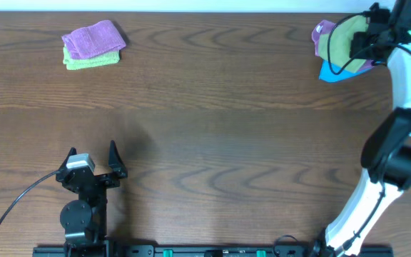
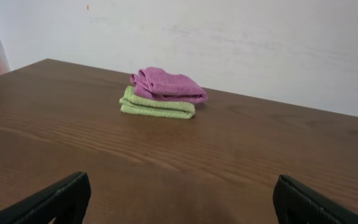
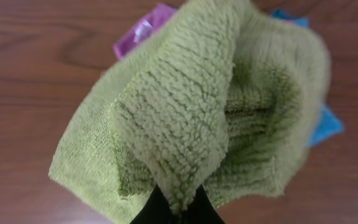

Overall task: Fold the cloth
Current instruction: 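Lift the green cloth with the right gripper and drop it mid-table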

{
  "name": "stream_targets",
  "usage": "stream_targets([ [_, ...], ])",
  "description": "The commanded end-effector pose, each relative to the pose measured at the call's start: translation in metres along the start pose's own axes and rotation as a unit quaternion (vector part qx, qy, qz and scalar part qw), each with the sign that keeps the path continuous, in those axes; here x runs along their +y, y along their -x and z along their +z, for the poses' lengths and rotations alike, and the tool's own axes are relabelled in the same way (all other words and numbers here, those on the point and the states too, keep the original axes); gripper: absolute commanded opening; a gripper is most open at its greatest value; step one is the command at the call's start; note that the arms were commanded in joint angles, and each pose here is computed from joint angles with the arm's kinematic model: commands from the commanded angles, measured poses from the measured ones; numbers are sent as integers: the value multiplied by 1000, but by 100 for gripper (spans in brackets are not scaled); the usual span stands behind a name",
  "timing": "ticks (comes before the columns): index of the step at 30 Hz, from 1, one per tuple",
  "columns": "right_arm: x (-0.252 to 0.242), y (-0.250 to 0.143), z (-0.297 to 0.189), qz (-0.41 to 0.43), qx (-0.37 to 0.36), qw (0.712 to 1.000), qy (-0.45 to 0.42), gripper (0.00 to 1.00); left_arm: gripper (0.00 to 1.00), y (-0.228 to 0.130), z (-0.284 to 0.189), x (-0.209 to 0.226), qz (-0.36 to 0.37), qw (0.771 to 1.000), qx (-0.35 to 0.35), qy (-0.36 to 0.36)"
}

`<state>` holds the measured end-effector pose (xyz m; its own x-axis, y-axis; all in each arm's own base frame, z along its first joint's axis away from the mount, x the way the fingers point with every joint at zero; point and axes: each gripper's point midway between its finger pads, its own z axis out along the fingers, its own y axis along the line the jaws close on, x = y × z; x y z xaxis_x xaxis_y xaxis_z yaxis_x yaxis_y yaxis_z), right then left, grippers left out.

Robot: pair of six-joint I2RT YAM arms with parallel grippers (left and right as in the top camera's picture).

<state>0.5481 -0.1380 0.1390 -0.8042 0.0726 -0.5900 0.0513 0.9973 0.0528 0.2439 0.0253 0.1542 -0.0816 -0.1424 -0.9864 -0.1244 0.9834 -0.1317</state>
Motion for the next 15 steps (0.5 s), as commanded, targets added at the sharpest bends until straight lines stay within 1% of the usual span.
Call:
stream_targets([
  [1, 19, 45, -82, -30, -79, 996, 12, 2, 95, -18, 0, 3, 12, 999, 30, 5],
  [5, 36, 53, -135, -42, -109, 993, 31, 2, 95, -18, 0, 3, 12, 999, 30, 5],
  [7, 56, 56, -164, -52, -125, 989, 59, 2, 95, -18, 0, 3, 12, 999, 30, 5],
  [9, 70, 57, -185, -61, -137, 986, 69, 2, 95, -18, 0, 3, 12, 999, 30, 5],
  [13, 103, 58, -236, -103, -170, 977, 78, 2, 95, -18, 0, 3, 12, 999, 30, 5],
  [15, 124, 55, -272, -126, -195, 970, 75, 1, 95, -18, 0, 3, 12, 999, 30, 5],
])
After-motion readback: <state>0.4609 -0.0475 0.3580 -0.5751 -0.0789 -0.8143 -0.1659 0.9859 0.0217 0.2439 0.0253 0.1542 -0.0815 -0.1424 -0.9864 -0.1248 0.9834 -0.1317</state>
